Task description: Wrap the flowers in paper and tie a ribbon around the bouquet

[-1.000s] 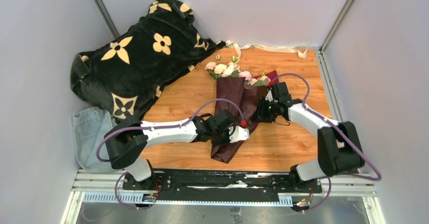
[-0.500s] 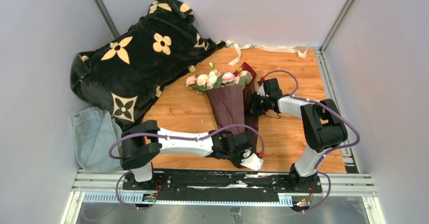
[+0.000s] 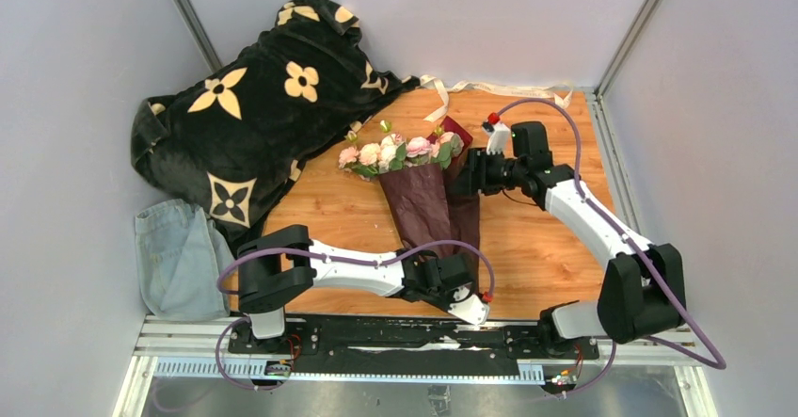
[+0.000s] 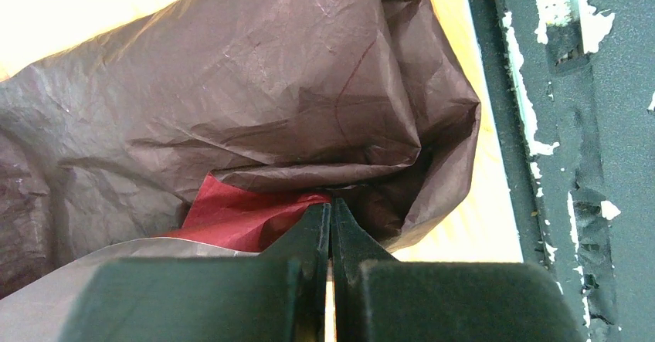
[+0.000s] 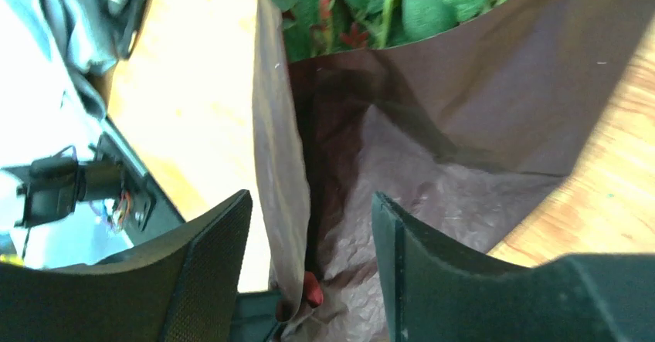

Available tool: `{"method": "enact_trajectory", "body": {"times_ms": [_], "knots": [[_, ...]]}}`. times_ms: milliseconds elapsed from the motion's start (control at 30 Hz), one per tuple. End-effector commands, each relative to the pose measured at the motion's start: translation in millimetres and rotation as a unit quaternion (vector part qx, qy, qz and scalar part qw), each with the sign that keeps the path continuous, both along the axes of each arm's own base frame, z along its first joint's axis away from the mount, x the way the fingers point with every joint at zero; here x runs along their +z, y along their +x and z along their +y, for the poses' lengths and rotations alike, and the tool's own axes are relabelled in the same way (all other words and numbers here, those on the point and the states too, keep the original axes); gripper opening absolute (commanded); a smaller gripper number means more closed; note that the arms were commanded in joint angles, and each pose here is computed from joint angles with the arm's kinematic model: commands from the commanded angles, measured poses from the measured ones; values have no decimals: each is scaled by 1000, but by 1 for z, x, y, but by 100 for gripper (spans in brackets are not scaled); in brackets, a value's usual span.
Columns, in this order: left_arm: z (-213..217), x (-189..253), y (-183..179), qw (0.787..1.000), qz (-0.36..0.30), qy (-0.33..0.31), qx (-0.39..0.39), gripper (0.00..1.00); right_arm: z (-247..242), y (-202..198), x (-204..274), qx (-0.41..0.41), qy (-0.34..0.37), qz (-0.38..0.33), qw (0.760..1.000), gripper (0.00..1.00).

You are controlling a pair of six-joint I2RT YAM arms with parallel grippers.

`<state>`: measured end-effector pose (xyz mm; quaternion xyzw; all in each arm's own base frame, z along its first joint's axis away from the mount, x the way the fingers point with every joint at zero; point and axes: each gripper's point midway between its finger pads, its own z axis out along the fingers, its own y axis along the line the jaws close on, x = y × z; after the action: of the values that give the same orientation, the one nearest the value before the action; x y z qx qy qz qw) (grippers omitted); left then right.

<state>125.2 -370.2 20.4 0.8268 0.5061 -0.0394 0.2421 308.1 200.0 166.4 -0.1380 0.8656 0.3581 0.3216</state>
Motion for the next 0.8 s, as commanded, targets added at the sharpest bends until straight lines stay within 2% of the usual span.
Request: {"method": "enact_trajectory", "body": {"times_ms": [0,100,300,367,400,433,467,567,600,733,767], "knots": [[4,-7,2,1000,-7,10,-2,0,14,-32,-8,81,43,34,995,67],[4,-7,2,1000,-9,12,-3,0,22,-32,-10,86,42,28,995,70],[5,-7,3,1000,-11,16,-3,0,43,-33,-41,112,36,58,991,69],[6,-8,3,1000,-12,18,-3,0,48,-33,-50,119,31,71,990,58],[6,-8,4,1000,-13,18,-2,0,49,-34,-53,125,30,78,989,44],[8,-8,5,1000,-17,20,-2,0,50,-35,-55,128,31,81,988,25],[8,-7,6,1000,-19,21,-3,0,47,-33,-57,120,22,81,989,2],[9,-1,10,999,-30,24,-1,0,27,-19,-62,64,-19,71,995,0],[9,2,12,999,-35,24,3,7,16,-12,-64,35,-27,68,997,0],[2,37,16,999,-40,13,6,51,-11,4,-81,-22,-36,62,997,0],[4,43,15,999,-34,15,6,57,-15,5,-87,-28,-37,67,997,0]]}}
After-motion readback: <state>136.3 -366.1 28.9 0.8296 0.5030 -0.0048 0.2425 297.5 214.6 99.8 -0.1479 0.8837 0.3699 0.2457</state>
